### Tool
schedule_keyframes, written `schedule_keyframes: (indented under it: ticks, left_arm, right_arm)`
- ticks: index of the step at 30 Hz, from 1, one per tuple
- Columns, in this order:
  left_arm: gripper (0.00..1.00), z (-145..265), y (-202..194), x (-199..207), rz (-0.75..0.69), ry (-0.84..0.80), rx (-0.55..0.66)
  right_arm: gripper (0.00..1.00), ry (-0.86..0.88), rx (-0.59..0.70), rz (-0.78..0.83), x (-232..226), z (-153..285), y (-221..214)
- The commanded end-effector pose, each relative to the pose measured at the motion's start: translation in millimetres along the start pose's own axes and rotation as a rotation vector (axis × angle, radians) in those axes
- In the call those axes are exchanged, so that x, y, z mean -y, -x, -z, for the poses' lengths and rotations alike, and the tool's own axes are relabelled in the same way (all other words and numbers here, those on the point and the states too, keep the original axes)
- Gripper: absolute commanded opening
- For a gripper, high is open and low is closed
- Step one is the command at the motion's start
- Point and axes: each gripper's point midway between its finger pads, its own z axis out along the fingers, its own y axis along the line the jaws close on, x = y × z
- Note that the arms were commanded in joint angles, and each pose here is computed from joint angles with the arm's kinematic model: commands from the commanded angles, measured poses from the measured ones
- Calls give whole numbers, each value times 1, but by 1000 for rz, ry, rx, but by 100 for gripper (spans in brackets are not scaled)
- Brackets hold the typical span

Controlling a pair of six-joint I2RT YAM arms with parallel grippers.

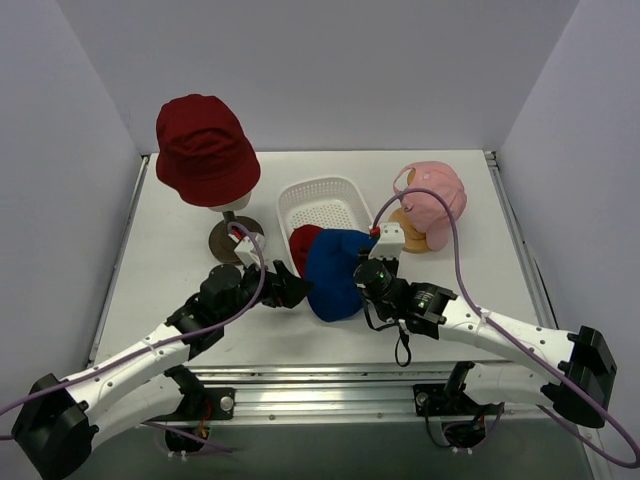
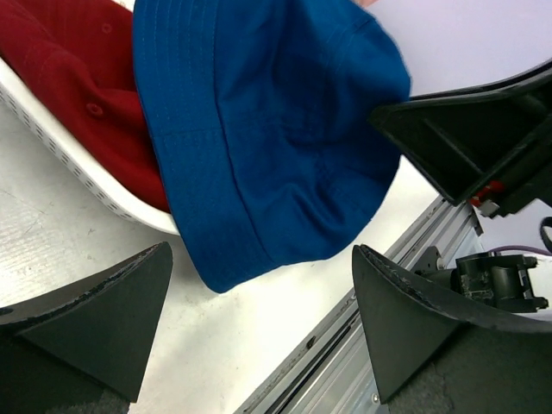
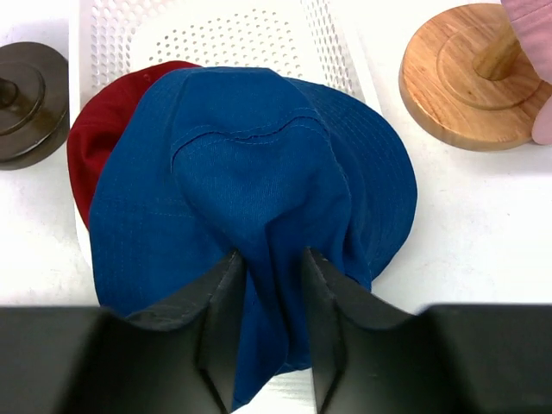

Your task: Stack the hats

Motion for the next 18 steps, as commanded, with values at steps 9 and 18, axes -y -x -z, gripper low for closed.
schedule_keyframes:
  ticks: [9,18]
  left_arm:
    - [94,-11,28,4,35,-86,34]
    - [94,4,53,38,-10,-223,38]
  right_arm:
    - [0,51,50,5,-8,15,31]
    - [0,189,97,-21,-25,49,77]
